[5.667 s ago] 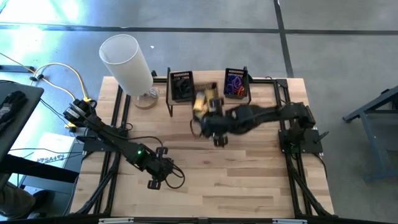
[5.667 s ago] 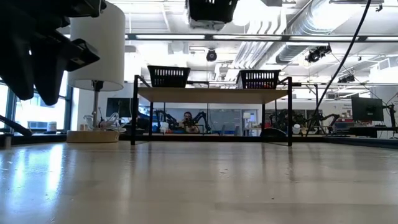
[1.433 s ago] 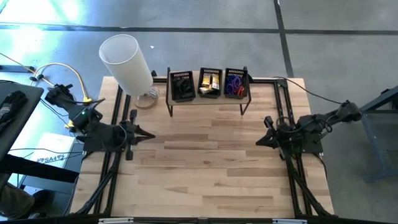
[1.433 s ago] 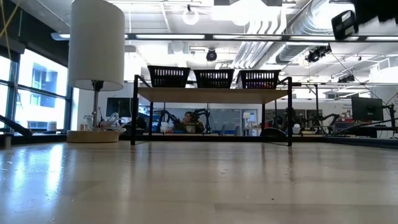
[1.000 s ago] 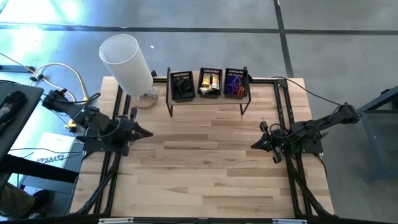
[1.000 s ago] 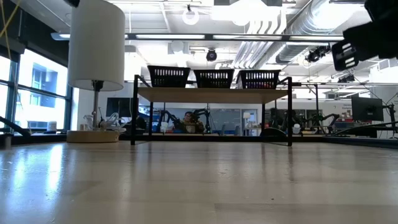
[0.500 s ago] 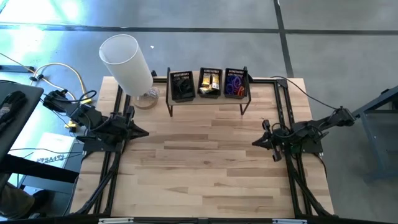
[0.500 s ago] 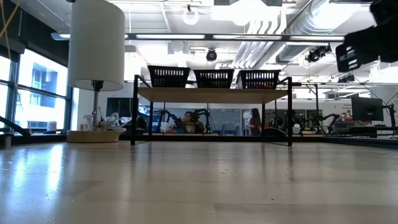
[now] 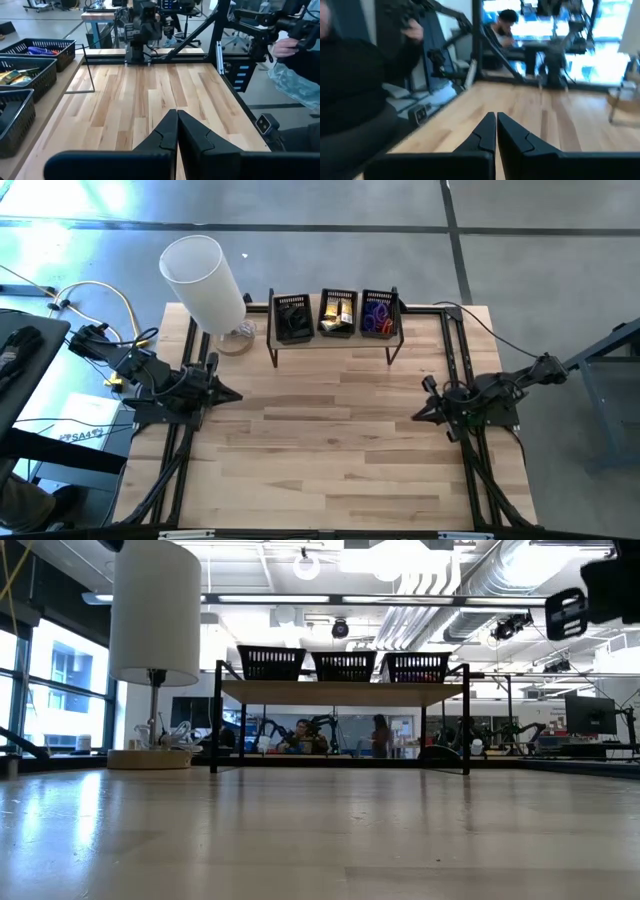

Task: Pick & Place Office Desk Supplies
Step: Return to Home Position

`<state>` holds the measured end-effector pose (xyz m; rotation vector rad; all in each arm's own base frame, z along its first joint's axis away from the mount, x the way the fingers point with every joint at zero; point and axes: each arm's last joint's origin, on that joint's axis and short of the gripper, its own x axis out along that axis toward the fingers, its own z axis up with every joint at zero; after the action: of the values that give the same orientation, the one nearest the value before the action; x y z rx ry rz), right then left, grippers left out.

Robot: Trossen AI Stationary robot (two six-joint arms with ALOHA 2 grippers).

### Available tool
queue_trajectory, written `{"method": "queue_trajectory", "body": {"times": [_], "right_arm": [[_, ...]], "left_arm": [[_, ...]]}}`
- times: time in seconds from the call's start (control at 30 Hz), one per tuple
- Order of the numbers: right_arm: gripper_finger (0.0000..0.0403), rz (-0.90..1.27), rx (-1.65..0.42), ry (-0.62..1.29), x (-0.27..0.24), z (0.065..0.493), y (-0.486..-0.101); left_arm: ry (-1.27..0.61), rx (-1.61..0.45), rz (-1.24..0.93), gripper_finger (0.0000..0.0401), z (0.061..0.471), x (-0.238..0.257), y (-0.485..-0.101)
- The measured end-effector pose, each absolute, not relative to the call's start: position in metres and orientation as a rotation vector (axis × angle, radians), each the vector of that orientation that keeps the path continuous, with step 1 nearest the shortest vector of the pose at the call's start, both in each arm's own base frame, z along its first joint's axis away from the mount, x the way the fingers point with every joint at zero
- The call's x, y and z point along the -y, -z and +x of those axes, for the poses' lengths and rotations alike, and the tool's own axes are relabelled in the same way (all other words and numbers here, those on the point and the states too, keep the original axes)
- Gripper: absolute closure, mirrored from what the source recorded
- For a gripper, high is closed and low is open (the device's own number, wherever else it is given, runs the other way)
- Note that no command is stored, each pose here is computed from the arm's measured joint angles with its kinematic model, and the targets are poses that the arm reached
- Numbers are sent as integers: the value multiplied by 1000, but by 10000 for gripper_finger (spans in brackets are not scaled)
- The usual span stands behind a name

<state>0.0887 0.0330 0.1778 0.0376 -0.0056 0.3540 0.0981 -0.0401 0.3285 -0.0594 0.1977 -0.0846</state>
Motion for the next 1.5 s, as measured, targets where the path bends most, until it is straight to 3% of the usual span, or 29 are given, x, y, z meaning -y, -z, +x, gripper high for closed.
{"method": "queue_trajectory", "body": {"times": [0.47, 0.7, 0.93, 1.5], "right_arm": [[399, 37, 39, -368, -34, 91, -170], [397, 35, 24, -213, -31, 94, -169], [399, 36, 24, -211, -30, 94, -169], [399, 35, 19, -211, -31, 94, -168]], "left_arm": [[185, -199, -49, 401, 104, 46, -314], [202, -167, -65, 401, 115, 53, -280], [200, -85, -51, 401, 124, 52, -248], [245, -193, -84, 401, 130, 23, -171]]}}
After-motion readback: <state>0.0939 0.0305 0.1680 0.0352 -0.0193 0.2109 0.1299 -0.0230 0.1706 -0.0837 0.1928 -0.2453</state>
